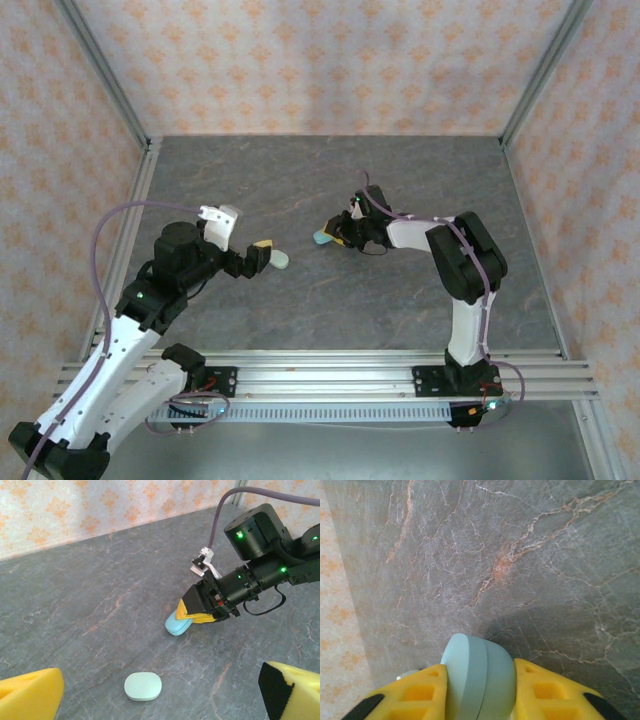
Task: Insert wireless bluetooth earbuds into charging case
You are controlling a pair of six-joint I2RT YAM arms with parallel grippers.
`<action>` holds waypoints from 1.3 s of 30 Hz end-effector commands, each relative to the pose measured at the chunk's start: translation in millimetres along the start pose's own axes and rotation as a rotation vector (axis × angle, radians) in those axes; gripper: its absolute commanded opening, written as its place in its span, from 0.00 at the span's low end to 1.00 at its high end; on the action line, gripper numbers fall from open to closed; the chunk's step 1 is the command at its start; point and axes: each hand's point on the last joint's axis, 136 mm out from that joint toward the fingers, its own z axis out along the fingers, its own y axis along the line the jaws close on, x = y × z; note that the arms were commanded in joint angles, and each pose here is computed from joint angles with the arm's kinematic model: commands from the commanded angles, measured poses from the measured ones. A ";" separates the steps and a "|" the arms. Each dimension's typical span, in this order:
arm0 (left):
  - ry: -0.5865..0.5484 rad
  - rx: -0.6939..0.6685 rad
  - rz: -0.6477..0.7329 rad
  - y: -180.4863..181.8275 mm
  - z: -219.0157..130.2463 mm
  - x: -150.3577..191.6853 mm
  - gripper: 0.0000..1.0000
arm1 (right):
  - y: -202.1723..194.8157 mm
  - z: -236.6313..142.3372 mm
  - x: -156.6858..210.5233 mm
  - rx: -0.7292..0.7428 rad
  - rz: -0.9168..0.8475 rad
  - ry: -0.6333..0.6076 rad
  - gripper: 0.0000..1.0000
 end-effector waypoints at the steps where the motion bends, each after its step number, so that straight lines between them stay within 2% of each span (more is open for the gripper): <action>1: -0.010 -0.027 -0.020 6.3 -0.7 0.1 1.00 | -1.8 -2.2 -2.8 0.009 -0.040 -0.026 0.38; 10: -0.014 -0.026 -0.021 7.1 -1.4 -1.3 1.00 | -0.6 -30.3 -1.6 0.086 -0.097 -0.061 0.56; 17: -0.016 -0.058 -0.017 13.0 -4.2 -4.4 1.00 | 18.1 -81.3 -11.9 0.169 -0.210 -0.166 0.59; 21: -0.010 -0.104 -0.019 22.3 -5.5 -6.7 1.00 | 30.9 -125.2 -20.6 0.233 -0.306 -0.274 0.61; 26: -0.010 -0.127 -0.006 29.3 -3.7 -14.0 1.00 | 35.6 -187.2 -31.1 0.354 -0.420 -0.443 0.69; 33: -0.035 -0.221 -0.028 56.0 -3.0 -31.7 1.00 | -0.6 -281.6 -44.7 0.640 -0.492 -0.758 1.00; 36: 0.031 -0.349 -0.087 86.5 6.4 -9.4 1.00 | -16.7 -309.2 -44.3 0.717 -0.514 -0.856 0.99; 39: 0.042 -0.455 -0.229 118.0 16.8 24.6 1.00 | -43.7 -334.0 -43.1 0.795 -0.454 -0.976 0.99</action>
